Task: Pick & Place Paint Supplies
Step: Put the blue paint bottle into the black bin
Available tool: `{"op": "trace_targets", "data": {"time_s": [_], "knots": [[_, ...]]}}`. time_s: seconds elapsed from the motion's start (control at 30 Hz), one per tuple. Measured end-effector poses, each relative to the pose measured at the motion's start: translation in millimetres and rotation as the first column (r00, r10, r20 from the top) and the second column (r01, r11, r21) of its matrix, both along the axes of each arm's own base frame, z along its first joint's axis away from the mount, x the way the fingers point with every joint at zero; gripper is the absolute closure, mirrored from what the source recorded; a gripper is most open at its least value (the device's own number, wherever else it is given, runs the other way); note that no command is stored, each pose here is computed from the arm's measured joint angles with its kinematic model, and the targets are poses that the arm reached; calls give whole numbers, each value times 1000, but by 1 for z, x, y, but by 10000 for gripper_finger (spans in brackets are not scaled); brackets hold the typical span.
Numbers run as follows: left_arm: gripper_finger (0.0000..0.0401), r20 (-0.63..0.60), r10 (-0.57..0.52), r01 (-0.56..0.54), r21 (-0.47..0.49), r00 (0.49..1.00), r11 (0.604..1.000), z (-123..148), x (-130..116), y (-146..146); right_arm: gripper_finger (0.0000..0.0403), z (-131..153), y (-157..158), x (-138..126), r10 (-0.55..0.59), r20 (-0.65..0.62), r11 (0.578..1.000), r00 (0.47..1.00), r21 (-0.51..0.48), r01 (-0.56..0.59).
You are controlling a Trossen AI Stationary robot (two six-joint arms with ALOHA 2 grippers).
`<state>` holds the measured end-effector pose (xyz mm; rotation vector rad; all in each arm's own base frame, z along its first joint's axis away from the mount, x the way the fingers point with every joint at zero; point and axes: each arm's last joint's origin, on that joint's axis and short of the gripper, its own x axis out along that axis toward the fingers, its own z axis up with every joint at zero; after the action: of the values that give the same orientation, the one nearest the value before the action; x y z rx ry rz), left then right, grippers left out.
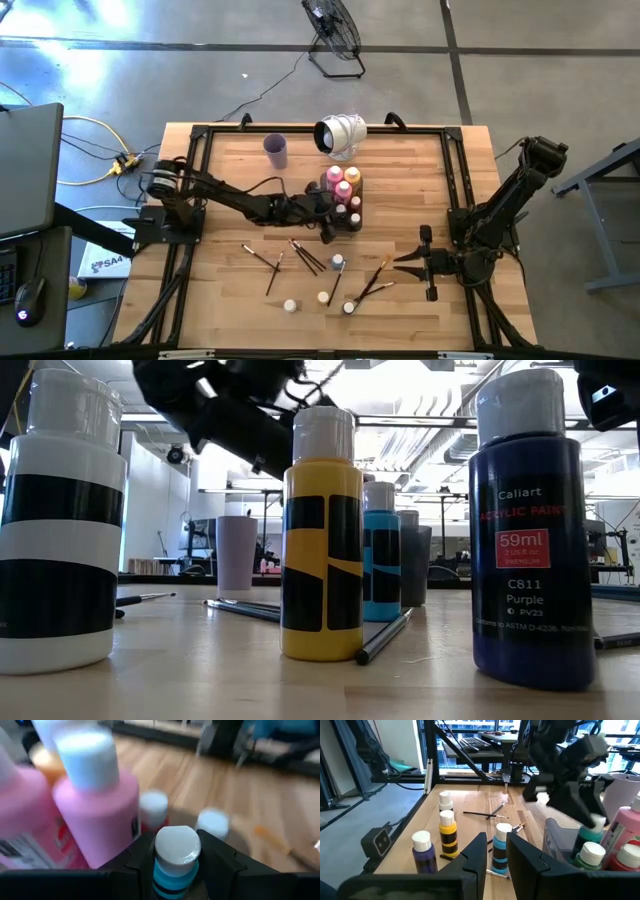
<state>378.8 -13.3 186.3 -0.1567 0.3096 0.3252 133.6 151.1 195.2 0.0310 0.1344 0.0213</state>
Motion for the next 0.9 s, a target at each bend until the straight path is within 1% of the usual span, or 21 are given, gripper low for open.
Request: {"op": "trace_targets", "data": {"time_s": [0.07, 0.2, 0.27, 0.37, 0.5, 0.67, 0.9], "knots": [[275, -62, 13, -13, 9, 998, 1000, -1, 2, 1, 339, 0, 0, 0, 0, 1, 1000, 1000, 1, 0], [275, -96, 51, -48, 31, 994, 998, 8, 6, 2, 339, 0, 0, 0, 0, 0, 1000, 1000, 4, 0], [275, -109, 49, -43, 51, 993, 998, 8, 7, 2, 339, 0, 0, 0, 0, 0, 1000, 1000, 3, 0], [275, -89, 44, -40, 50, 995, 998, 13, 9, 2, 339, 0, 0, 0, 0, 0, 1000, 1000, 1, 0], [275, -108, 44, -40, 45, 993, 998, 11, 8, 2, 339, 0, 0, 0, 1, 0, 1000, 1000, 1, -1], [275, -96, 49, -47, 23, 994, 999, 11, 8, 1, 339, 0, 0, 0, 1, 0, 1000, 1000, 1, -1], [275, -100, 49, -47, 19, 994, 999, 3, 12, 1, 339, 0, 0, 0, 1, 0, 1000, 1000, 1, -1]]}}
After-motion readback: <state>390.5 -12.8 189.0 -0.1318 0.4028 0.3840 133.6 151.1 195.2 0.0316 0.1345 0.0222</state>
